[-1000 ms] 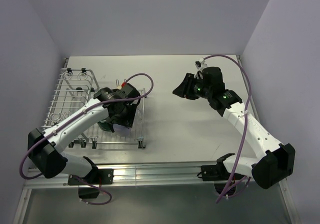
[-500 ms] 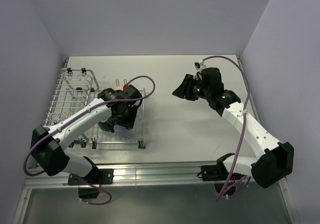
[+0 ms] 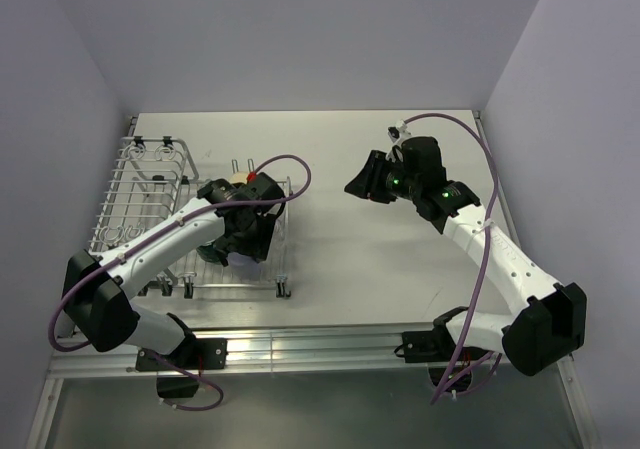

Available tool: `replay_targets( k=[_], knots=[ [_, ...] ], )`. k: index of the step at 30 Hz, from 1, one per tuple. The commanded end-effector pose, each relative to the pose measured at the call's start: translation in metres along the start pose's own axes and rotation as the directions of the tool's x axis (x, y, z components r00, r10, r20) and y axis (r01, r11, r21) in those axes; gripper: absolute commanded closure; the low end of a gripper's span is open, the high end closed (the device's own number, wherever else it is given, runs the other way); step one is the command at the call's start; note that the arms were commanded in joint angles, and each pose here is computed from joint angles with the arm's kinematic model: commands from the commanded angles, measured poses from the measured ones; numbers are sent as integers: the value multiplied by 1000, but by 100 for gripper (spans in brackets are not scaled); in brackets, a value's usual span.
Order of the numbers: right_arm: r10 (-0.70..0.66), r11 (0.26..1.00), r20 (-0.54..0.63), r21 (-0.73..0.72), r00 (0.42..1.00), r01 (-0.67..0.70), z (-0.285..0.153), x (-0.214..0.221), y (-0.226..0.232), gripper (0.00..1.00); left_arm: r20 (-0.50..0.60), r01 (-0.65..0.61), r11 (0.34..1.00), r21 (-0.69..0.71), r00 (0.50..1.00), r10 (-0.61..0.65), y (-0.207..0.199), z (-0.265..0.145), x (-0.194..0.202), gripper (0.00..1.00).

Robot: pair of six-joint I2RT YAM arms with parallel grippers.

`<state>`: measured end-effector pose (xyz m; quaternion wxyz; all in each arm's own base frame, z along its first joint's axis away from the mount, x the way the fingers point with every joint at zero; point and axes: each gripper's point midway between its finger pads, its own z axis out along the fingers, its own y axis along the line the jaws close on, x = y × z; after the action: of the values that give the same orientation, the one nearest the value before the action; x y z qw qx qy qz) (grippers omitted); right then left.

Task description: Load the cups into the dish rack

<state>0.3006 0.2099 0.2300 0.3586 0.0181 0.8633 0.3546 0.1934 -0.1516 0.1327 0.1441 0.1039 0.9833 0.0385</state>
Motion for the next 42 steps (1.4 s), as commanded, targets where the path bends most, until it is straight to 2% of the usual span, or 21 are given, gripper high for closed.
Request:
replay_targets(
  k=[1, 5, 9, 20, 29, 32, 36, 37, 38, 42],
  knots=[
    [-17, 1000, 19, -16, 1000, 17, 1, -6, 1, 55, 42, 18, 1000, -3, 999, -18, 0, -3, -6, 31],
    [-16, 1000, 18, -21, 1000, 16, 2, -6, 2, 56, 63, 24, 1000, -7, 998, -23, 1, -6, -9, 24],
    [-17, 1000, 19, -19, 1000, 17, 2, -6, 2, 56, 78, 29, 1000, -8, 997, -28, 3, -8, -9, 21],
    [-18, 1000, 16, -21, 1000, 19, 2, -7, 3, 55, 115, 43, 999, -7, 993, -42, 4, -17, -17, 21],
    [-20, 1000, 22, -12, 1000, 20, 1, -11, 4, 56, 216, 66, 998, 22, 974, -69, 8, -54, -39, 22],
    [-24, 1000, 33, -6, 999, 25, -2, -13, 5, 56, 273, 75, 997, 25, 959, -79, 12, -72, -52, 22],
    [-46, 999, 49, 17, 998, 46, -11, -20, 7, 56, 399, 96, 992, 83, 909, -121, 10, -106, -81, 20],
    [-55, 998, 69, 31, 996, 53, -15, -26, 7, 56, 427, 91, 991, 99, 896, -125, 9, -114, -88, 4],
    [-61, 997, 71, 43, 996, 58, -19, -27, 6, 56, 451, 86, 989, 121, 883, -132, 6, -121, -94, 1],
    [-99, 995, 157, 37, 983, 95, -52, -43, 22, 55, 562, 33, 966, 255, 808, -176, -11, -162, -116, 1]
  ],
)
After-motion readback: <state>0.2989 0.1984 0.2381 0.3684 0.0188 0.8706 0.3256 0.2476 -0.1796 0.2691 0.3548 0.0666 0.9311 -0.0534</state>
